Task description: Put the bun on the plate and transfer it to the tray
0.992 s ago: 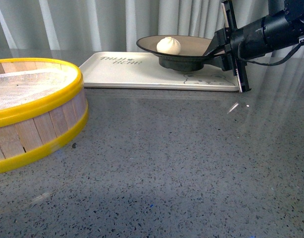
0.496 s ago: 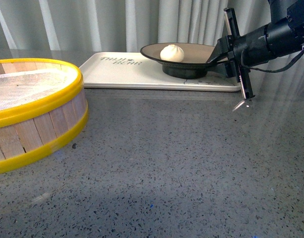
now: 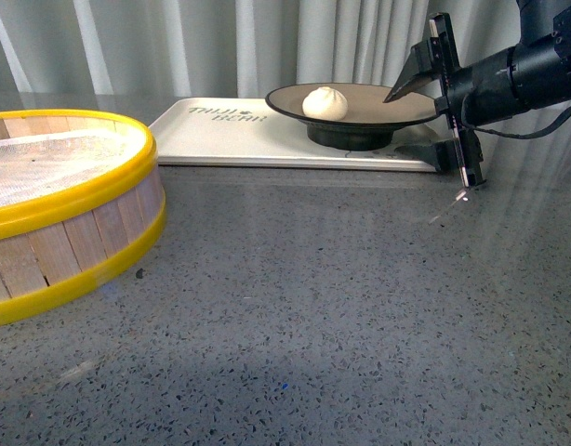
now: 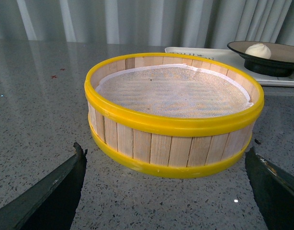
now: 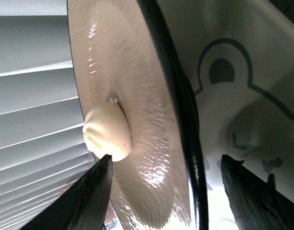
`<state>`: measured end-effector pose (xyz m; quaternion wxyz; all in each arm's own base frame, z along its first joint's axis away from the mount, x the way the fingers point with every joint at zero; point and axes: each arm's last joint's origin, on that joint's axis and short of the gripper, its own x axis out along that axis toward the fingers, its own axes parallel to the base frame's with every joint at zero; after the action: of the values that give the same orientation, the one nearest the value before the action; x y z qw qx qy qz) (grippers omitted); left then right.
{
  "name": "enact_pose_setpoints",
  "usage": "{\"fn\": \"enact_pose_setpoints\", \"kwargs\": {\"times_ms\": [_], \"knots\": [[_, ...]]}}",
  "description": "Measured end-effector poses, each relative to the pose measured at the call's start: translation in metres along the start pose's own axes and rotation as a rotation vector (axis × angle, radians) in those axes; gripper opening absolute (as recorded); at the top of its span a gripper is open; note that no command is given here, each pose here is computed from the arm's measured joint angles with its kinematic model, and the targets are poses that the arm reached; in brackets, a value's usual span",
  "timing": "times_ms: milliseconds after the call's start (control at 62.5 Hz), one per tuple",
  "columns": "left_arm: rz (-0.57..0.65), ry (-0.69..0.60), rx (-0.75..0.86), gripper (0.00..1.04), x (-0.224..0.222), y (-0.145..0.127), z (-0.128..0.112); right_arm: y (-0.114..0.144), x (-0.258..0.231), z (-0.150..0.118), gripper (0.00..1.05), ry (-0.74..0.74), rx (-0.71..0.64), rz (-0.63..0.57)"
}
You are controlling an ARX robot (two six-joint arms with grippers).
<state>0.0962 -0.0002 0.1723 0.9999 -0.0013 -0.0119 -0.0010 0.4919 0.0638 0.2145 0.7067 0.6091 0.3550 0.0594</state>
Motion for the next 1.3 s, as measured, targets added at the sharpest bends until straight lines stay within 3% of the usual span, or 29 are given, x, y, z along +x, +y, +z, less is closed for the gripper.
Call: {"fn": "enact_pose_setpoints", "kwargs": {"times_ms": [208, 560, 784, 1008, 1152, 1232, 1280, 1296], "knots": [[0.0, 0.0, 0.0, 0.98, 0.0, 0.0, 0.0, 0.01, -0.009, -0.007, 0.98, -0.014, -0.013, 0.019], [0.0, 0.0, 0.0, 0.98, 0.0, 0.0, 0.0, 0.015, -0.03, -0.038, 0.96, -0.037, -0.048, 0.042], [0.0, 0.0, 0.0, 0.98, 0.0, 0.0, 0.0, 0.01, -0.067, -0.053, 0.96, -0.084, -0.061, 0.072], [0.0, 0.0, 0.0, 0.98, 0.0, 0.0, 0.0, -0.009, -0.115, -0.057, 0.96, -0.265, -0.127, 0.043], [0.0, 0.0, 0.0, 0.98, 0.0, 0.0, 0.0, -0.032, -0.183, -0.057, 0.95, -0.555, -0.301, -0.005], [0.0, 0.0, 0.0, 0.98, 0.0, 0.0, 0.0, -0.056, -0.233, -0.083, 0.76, -0.747, -0.78, 0.05], [-0.001, 0.0, 0.0, 0.98, 0.0, 0.0, 0.0, -0.075, -0.254, -0.103, 0.65, -0.776, -1.004, -0.001], [-0.001, 0.0, 0.0, 0.98, 0.0, 0.0, 0.0, -0.079, -0.257, -0.106, 0.63, -0.777, -1.02, -0.004]]}}
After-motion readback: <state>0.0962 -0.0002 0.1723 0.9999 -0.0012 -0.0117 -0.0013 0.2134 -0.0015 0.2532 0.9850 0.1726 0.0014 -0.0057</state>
